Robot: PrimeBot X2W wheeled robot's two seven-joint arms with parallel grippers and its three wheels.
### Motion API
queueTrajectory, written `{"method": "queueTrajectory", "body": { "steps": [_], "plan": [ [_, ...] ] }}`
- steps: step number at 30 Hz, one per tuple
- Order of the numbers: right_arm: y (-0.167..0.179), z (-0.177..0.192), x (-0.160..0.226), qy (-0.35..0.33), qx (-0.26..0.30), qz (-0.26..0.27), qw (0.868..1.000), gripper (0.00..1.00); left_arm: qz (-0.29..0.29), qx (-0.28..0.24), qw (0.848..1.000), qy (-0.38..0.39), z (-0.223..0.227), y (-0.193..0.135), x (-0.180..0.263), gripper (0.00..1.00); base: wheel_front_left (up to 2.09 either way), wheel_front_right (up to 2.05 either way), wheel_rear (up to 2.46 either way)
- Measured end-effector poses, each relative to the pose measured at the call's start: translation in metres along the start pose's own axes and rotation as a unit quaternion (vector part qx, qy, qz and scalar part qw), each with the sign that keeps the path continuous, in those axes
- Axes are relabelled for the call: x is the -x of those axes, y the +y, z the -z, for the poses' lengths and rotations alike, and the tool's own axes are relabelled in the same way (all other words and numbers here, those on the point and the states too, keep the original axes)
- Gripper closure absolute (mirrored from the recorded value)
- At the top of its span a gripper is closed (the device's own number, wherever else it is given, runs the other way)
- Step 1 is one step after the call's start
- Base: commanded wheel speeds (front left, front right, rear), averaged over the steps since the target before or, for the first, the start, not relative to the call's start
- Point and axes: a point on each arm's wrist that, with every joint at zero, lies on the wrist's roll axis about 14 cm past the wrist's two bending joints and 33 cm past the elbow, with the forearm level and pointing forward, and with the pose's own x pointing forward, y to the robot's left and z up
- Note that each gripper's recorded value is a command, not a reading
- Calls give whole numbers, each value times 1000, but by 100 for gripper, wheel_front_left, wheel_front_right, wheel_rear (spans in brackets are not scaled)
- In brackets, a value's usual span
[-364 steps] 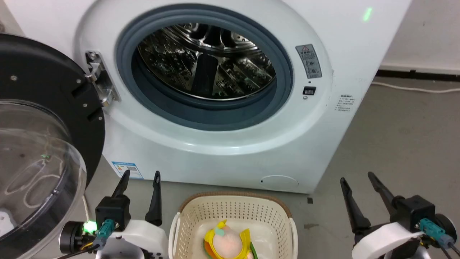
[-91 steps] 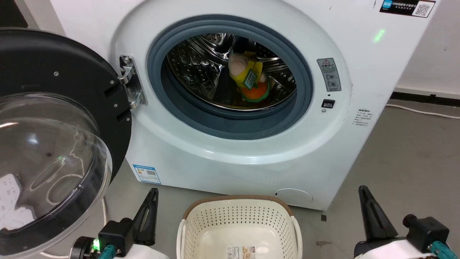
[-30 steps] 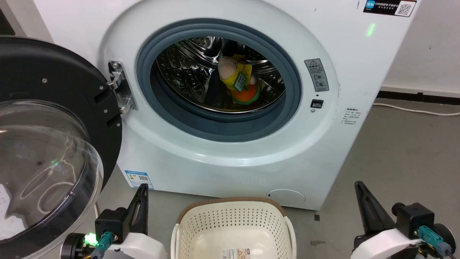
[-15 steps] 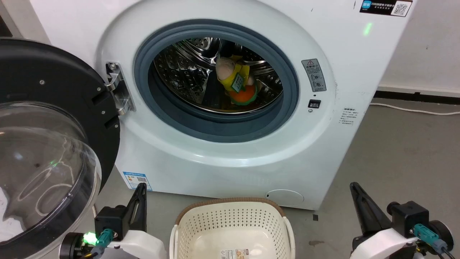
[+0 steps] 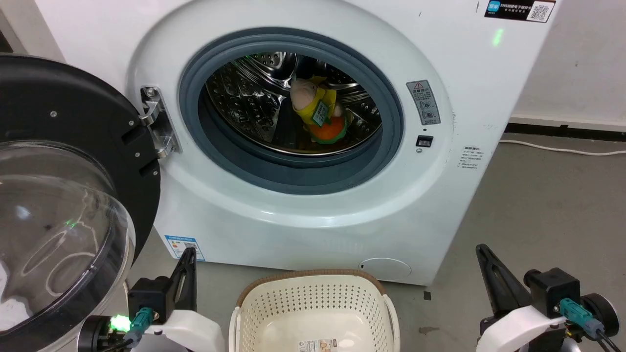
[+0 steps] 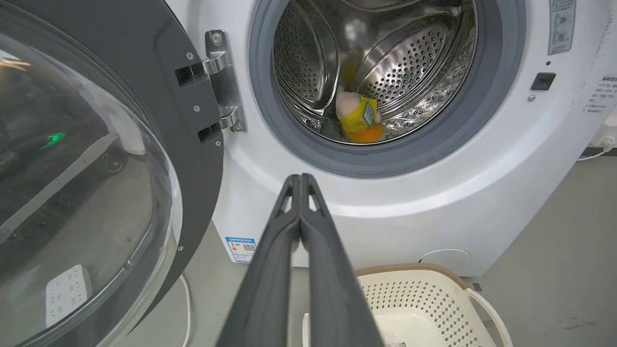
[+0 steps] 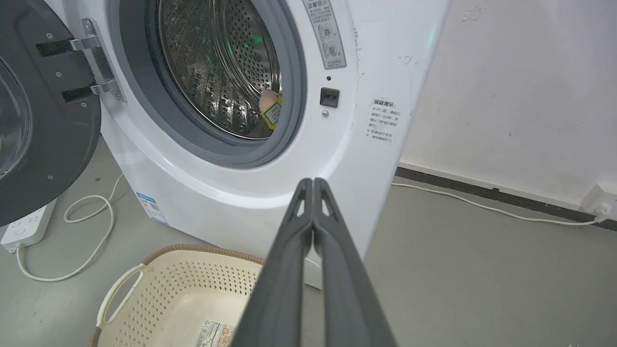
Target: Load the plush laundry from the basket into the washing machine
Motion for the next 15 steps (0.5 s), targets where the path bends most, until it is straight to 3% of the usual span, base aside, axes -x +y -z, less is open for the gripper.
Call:
{"method": "queueTrajectory", "body": {
  "steps": [15],
  "plan": [
    [-1, -1, 0, 2, 4, 1, 1000, 100, -4, -3, 1000, 1, -1, 1, -1, 100, 0, 0, 0]
  ]
}}
